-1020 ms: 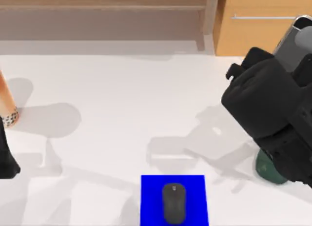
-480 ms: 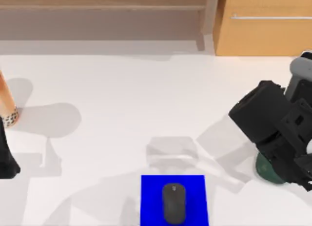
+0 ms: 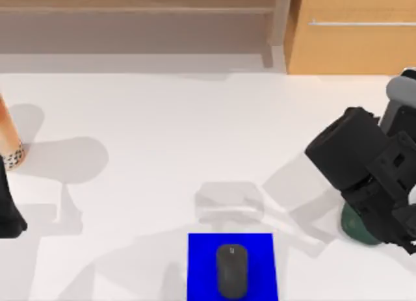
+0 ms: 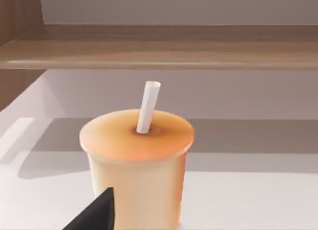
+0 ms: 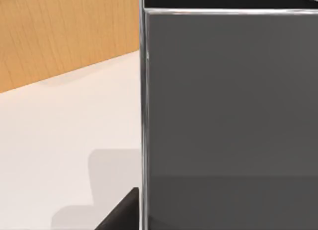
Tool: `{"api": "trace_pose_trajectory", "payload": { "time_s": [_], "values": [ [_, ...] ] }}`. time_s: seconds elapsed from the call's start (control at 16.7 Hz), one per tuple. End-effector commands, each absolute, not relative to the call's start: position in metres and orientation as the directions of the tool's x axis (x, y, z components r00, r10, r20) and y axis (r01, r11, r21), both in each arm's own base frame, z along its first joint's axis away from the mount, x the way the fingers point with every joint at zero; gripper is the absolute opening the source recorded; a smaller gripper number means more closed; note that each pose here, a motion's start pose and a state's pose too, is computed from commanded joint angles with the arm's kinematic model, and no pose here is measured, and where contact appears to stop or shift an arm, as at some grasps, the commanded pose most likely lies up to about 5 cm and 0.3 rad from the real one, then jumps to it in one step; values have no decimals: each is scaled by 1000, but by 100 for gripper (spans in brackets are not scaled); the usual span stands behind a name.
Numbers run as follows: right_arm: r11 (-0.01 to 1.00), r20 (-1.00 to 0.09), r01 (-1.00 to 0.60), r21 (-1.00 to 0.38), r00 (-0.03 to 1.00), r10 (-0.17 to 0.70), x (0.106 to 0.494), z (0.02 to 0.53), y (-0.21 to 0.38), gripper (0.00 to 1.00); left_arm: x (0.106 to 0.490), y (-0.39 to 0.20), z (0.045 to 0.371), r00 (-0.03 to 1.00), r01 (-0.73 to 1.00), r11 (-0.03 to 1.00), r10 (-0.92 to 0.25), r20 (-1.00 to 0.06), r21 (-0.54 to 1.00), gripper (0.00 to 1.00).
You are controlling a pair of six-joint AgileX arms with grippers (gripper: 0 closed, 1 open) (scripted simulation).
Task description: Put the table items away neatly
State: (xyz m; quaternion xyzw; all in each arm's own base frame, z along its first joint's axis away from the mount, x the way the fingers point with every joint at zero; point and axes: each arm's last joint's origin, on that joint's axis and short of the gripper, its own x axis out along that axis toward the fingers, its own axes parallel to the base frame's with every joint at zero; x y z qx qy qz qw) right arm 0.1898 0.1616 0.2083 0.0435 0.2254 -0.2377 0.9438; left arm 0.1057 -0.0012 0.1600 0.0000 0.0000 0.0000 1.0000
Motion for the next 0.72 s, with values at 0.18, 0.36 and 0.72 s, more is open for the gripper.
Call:
{"api": "trace_pose_trajectory", "payload": {
  "time_s": [0.18,0.36,0.72],
  "values": [
    [883,-446,468,-25,785,-429,190,208,162,75,106,-1,160,1000,0,1000,0,0,0,100],
    [883,-446,468,-25,785,-429,190,208,162,98,106,-1,160,1000,0,1000,0,0,0,100],
    [883,-446,468,-25,785,-429,190,208,162,100,106,-1,160,1000,0,1000,0,0,0,100]
  ]
}}
